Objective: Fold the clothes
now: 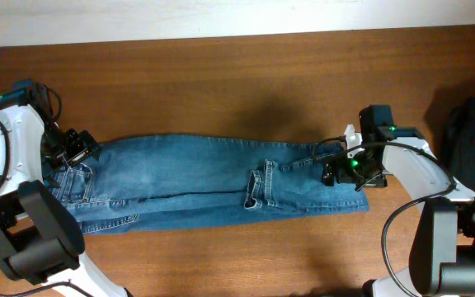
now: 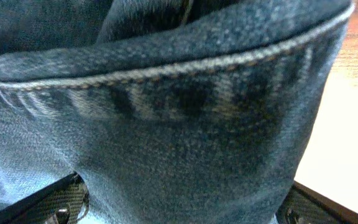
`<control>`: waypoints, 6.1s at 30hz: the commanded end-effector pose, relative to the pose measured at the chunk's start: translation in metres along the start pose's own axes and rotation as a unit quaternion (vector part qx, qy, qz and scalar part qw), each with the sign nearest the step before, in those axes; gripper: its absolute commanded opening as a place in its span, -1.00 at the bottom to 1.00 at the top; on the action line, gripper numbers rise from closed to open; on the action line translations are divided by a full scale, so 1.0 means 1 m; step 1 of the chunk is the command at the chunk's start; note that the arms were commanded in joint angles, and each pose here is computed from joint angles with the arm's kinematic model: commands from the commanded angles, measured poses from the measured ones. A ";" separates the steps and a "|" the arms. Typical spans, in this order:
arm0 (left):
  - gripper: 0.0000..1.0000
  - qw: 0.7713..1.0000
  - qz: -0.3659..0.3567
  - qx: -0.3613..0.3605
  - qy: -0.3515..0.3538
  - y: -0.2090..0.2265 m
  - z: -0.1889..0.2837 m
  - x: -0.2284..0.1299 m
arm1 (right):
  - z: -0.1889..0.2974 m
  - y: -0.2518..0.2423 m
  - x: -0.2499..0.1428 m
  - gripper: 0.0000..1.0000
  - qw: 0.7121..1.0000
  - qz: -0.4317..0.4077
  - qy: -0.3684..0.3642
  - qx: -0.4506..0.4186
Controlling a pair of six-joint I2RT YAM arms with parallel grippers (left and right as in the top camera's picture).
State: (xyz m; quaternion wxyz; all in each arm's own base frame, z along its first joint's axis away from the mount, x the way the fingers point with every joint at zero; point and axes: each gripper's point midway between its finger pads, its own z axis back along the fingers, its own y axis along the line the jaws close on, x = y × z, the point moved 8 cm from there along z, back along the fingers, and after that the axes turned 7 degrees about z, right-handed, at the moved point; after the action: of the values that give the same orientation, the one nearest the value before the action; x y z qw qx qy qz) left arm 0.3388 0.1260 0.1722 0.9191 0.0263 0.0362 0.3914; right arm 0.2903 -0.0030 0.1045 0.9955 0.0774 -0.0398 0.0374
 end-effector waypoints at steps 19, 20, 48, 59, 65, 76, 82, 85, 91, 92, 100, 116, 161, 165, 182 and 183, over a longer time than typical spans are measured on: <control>0.98 1.000 0.004 -0.003 0.003 0.002 0.000 0.000 | -0.031 -0.008 -0.019 0.97 1.000 0.005 -0.003 -0.023; 0.98 1.000 0.004 -0.003 0.003 0.002 0.000 0.000 | -0.031 -0.008 -0.018 0.98 1.000 0.005 -0.005 -0.023; 0.99 1.000 0.004 -0.001 0.007 0.002 0.000 -0.001 | -0.030 0.001 -0.030 0.86 0.999 -0.002 0.026 0.022; 0.98 1.000 0.004 0.000 0.009 0.003 0.000 -0.002 | -0.002 -0.007 -0.017 0.97 0.999 -0.026 -0.009 -0.042; 0.99 1.000 0.004 0.000 0.009 0.003 0.000 -0.002 | -0.008 -0.009 -0.017 0.97 0.999 -0.010 0.000 -0.044; 0.98 1.000 0.004 -0.001 0.007 0.002 0.000 -0.002 | -0.036 -0.007 -0.016 0.97 0.999 0.022 0.030 0.007; 0.98 1.000 0.004 -0.001 0.006 0.002 0.000 -0.001 | -0.036 0.002 -0.014 0.95 0.998 0.021 0.021 0.053; 0.98 1.000 0.004 -0.001 0.006 0.002 0.000 -0.001 | -0.036 0.004 -0.016 0.72 0.997 0.018 0.026 0.064; 0.98 1.000 0.004 -0.001 0.006 0.002 0.000 -0.001 | -0.035 0.005 -0.018 -0.07 0.997 0.014 0.033 0.067; 0.98 1.000 0.004 -0.001 0.006 0.002 0.000 -0.001 | -0.035 0.004 -0.018 -0.08 0.997 0.010 0.033 0.064; 0.98 1.000 0.004 0.000 0.009 0.003 0.000 -0.002 | -0.005 -0.028 0.003 -0.92 0.994 -0.102 0.020 -0.023; 0.98 1.000 0.004 0.003 0.013 0.004 0.000 -0.004 | 0.097 -0.101 0.023 -0.92 0.951 -0.208 0.001 -0.227; 0.98 1.000 0.004 0.003 0.007 0.003 0.000 -0.002 | 0.052 0.215 0.058 0.57 0.987 0.089 0.034 0.127; 0.98 1.000 0.004 0.003 0.008 0.003 0.000 -0.002 | 0.055 0.212 0.060 0.57 0.988 0.083 0.028 0.129; 0.98 1.000 0.004 -0.002 0.006 0.002 0.000 -0.001 | 0.059 0.195 0.032 0.82 0.964 0.239 0.092 0.071; 0.98 1.000 0.004 -0.002 0.007 0.002 0.000 -0.001 | 0.058 0.199 0.030 0.83 0.962 0.246 0.093 0.072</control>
State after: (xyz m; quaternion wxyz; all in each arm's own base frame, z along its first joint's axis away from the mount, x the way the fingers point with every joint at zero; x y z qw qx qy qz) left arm 0.3370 0.1254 0.1724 0.9190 0.0267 0.0421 0.3911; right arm 0.3034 0.1719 0.1850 0.9610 0.1323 0.0608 0.2351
